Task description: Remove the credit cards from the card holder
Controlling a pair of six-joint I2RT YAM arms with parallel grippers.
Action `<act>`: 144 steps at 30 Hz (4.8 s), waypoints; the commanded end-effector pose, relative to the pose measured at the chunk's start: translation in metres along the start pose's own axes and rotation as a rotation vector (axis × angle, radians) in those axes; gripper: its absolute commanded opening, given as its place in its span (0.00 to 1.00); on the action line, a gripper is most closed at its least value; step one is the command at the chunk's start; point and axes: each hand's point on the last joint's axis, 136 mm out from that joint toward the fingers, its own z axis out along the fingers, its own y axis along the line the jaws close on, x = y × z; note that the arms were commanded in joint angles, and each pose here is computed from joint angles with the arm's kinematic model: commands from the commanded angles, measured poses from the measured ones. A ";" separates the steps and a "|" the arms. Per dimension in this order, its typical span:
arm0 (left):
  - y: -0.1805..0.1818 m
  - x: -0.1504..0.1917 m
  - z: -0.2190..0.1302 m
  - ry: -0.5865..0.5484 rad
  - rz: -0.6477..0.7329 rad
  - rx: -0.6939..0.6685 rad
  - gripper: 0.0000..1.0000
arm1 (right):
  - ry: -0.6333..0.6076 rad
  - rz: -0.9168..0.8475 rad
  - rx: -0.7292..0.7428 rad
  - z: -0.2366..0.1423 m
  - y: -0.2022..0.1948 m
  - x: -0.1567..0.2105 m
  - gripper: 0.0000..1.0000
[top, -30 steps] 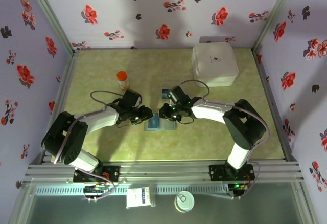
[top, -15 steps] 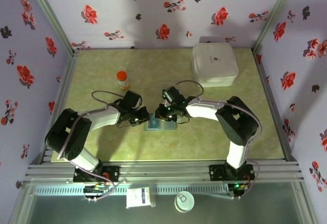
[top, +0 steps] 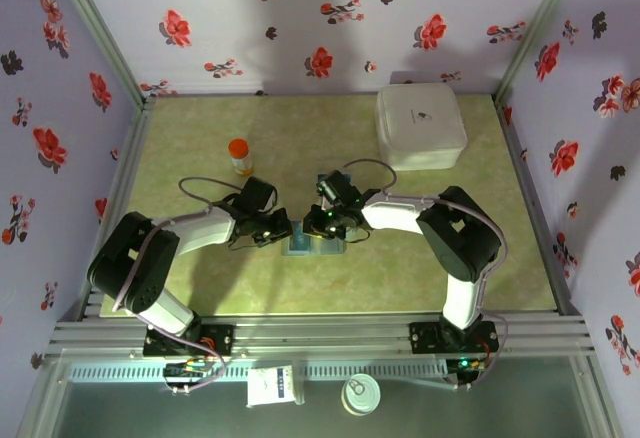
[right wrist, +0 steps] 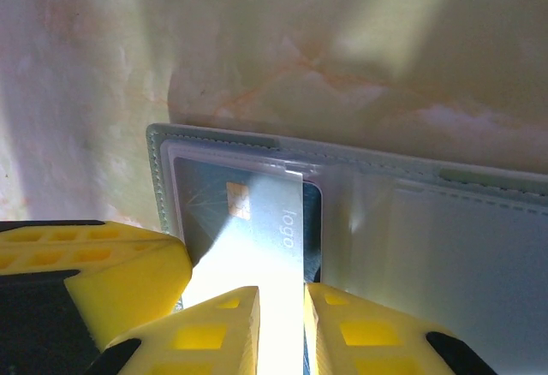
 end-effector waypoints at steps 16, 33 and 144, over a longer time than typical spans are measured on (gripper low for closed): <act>0.015 0.002 -0.004 0.001 0.003 -0.045 0.15 | -0.015 -0.041 0.104 -0.010 -0.008 -0.003 0.21; 0.010 -0.002 -0.004 0.000 0.008 -0.037 0.11 | -0.028 -0.054 0.134 -0.019 -0.010 -0.003 0.21; 0.004 0.015 0.012 0.059 0.030 -0.075 0.00 | -0.015 0.073 -0.119 -0.013 -0.008 0.007 0.20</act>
